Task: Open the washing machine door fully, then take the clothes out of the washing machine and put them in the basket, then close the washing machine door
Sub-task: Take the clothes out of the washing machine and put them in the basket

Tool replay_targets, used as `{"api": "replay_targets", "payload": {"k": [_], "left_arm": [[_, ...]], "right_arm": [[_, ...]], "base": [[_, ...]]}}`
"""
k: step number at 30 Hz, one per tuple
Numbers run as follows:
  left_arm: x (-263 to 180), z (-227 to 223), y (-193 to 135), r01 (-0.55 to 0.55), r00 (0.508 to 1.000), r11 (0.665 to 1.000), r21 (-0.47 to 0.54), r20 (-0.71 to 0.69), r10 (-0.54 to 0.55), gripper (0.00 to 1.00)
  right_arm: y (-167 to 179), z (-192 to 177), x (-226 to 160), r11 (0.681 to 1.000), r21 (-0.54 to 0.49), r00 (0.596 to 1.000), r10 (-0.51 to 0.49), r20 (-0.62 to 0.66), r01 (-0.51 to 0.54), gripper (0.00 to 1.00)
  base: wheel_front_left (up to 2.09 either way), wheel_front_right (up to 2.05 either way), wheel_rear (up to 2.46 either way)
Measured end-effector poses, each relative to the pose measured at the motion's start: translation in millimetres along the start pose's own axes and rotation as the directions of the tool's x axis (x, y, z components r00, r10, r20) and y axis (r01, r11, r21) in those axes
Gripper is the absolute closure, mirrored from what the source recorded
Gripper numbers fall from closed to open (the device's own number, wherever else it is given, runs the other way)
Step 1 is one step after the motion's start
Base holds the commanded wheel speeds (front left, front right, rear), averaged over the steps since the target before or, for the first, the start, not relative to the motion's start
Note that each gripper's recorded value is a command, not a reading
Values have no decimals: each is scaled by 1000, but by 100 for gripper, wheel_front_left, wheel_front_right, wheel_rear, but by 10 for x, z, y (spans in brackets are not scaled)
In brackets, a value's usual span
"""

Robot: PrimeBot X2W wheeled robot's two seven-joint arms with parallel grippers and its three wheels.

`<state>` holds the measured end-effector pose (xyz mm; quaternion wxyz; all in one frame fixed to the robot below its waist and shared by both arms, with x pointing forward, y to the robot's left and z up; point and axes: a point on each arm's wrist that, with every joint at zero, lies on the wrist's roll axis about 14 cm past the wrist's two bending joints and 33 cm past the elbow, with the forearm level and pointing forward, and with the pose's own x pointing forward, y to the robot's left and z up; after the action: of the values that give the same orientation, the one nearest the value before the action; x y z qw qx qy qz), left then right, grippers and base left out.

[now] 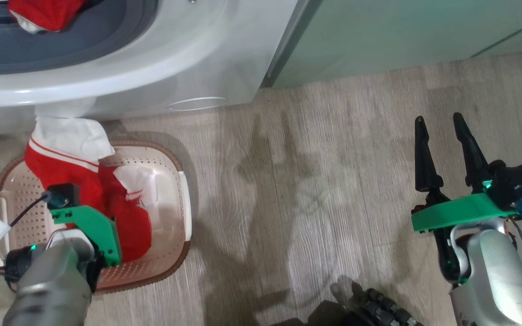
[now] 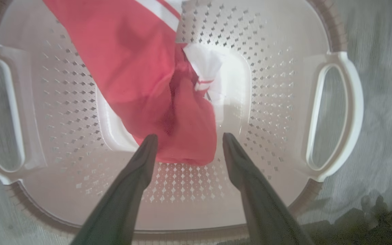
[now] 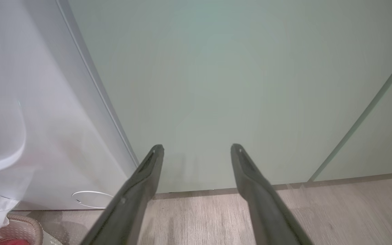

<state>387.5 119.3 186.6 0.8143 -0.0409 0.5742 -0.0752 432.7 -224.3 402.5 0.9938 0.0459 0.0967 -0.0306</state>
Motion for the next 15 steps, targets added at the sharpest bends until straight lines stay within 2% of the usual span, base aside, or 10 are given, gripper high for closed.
{"api": "replay_targets", "payload": {"k": [6, 10, 15], "left_arm": [[-126, 251, 104, -26, 989, 998, -48, 144, 33, 0], [-175, 418, 296, -56, 973, 993, -106, 219, 78, 0], [-147, 873, 499, -79, 947, 989, -126, 300, 114, 0]], "right_arm": [[76, 96, -1, 1000, 6, 999, 21, 26, -21, 0], [142, 71, 24, 999, 10, 999, 40, 21, -40, 0], [156, -54, 73, 999, 9, 999, 44, -9, -44, 0]], "base": [[0, 0, 0], [0, 0, 0], [0, 0, 0]]}}
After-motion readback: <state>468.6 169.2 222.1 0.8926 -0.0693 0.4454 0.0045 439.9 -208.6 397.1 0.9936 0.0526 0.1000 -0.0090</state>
